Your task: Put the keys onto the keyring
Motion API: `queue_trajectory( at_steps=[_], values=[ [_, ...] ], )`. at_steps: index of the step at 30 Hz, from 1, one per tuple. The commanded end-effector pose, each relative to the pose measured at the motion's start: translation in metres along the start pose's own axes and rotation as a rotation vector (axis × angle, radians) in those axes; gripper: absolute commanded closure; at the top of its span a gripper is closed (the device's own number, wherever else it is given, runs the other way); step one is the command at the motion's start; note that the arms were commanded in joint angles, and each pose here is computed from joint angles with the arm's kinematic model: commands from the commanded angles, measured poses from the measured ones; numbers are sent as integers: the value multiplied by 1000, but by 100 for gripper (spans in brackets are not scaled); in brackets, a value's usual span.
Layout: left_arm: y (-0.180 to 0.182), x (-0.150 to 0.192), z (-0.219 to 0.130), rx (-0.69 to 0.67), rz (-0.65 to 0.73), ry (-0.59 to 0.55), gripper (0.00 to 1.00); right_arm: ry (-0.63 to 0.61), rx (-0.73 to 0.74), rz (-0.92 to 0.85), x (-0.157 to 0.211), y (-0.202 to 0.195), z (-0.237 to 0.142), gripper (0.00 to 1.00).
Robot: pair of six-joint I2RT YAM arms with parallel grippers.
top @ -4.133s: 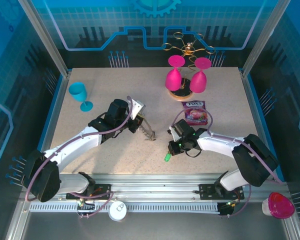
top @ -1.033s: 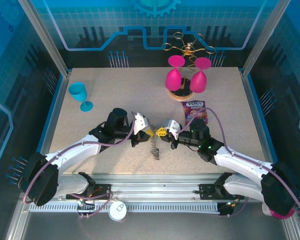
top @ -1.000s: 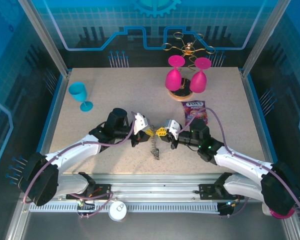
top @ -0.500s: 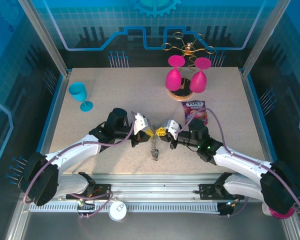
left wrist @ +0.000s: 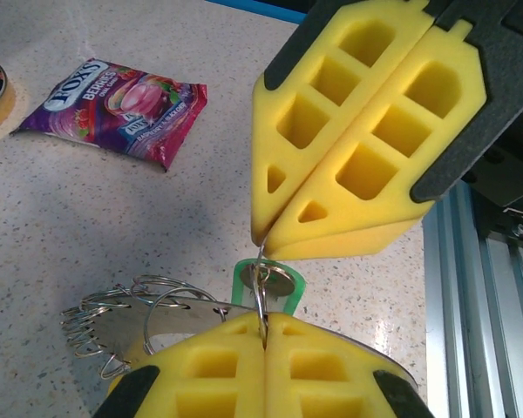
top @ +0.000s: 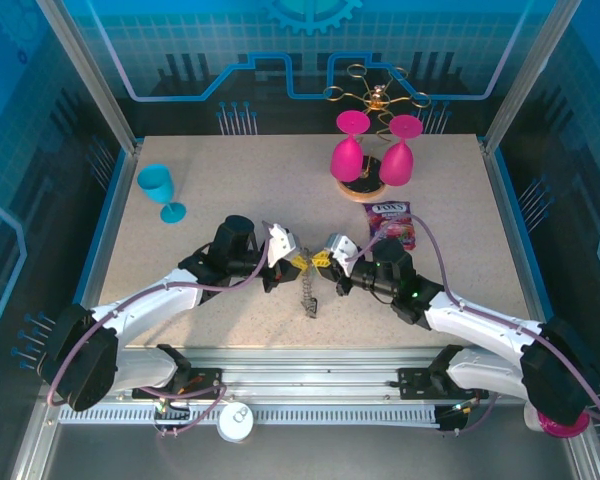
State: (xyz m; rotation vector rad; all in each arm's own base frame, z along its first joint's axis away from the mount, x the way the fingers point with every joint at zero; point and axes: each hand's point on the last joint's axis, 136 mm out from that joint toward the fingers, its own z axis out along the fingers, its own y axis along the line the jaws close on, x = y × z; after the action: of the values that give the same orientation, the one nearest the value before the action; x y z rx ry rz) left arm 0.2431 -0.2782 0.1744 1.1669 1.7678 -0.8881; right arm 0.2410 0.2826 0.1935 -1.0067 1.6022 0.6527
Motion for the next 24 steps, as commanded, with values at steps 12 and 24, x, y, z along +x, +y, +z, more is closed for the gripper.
queue_trajectory(
  at_steps=[12,24],
  values=[
    [-4,-26,-7,-15,97,-84,100,12,133,119,-9,-22,7,100],
    [-5,-30,-9,-11,88,-100,100,-35,228,256,-8,-29,17,100]
  ],
)
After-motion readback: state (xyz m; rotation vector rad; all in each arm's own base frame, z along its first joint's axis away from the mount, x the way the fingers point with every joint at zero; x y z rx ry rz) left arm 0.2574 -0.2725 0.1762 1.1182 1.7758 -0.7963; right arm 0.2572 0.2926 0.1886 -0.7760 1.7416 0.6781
